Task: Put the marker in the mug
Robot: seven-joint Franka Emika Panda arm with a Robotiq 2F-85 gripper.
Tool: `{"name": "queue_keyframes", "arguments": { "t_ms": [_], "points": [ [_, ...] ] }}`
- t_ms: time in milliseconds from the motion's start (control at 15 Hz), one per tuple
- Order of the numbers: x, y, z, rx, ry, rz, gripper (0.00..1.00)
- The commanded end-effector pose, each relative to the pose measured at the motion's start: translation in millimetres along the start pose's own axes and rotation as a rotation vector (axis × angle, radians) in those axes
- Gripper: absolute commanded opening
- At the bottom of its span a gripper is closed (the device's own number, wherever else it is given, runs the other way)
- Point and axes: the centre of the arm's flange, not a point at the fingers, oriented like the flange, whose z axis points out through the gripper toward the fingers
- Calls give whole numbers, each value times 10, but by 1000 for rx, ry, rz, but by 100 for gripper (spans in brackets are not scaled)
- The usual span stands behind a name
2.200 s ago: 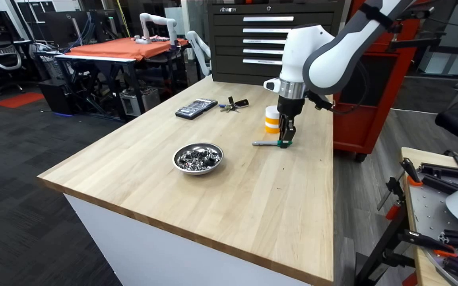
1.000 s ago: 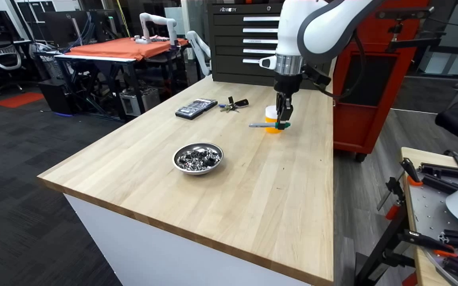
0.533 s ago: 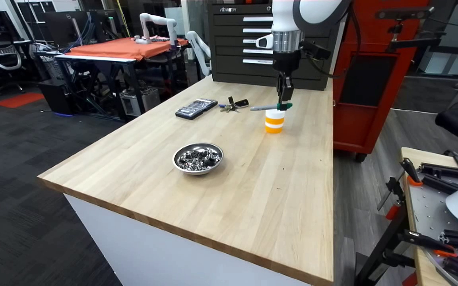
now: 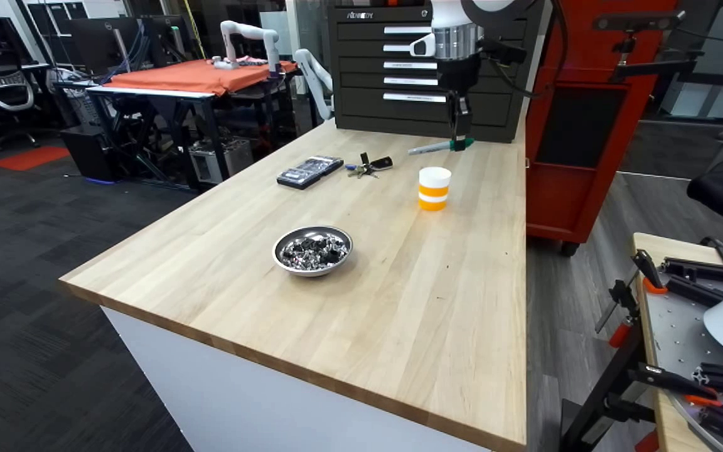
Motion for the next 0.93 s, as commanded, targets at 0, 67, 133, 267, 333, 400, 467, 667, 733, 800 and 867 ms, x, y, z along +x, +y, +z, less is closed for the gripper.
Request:
{"name": "queue_keyframes", "arguments": {
  "t_ms": [0,67,133,267,333,400,467,667,733,800,867],
  "points": [
    [-66,149,-66,-1,-68,34,6],
    [-80,183,-57,4,-86,37,6],
    [-92,218,-49,8,-109,38,6],
    [-102,273,-42,12,-148,35,6],
    [-102,297,-40,14,-165,34,6],
    [-94,322,-37,16,-185,33,6],
    [-83,346,-38,19,-203,28,6],
    [-34,396,-9,33,-282,18,6],
    [-19,405,-2,41,-304,14,6],
    [3,414,10,46,-326,9,6],
    [23,422,23,52,-341,6,6]
  ]
}}
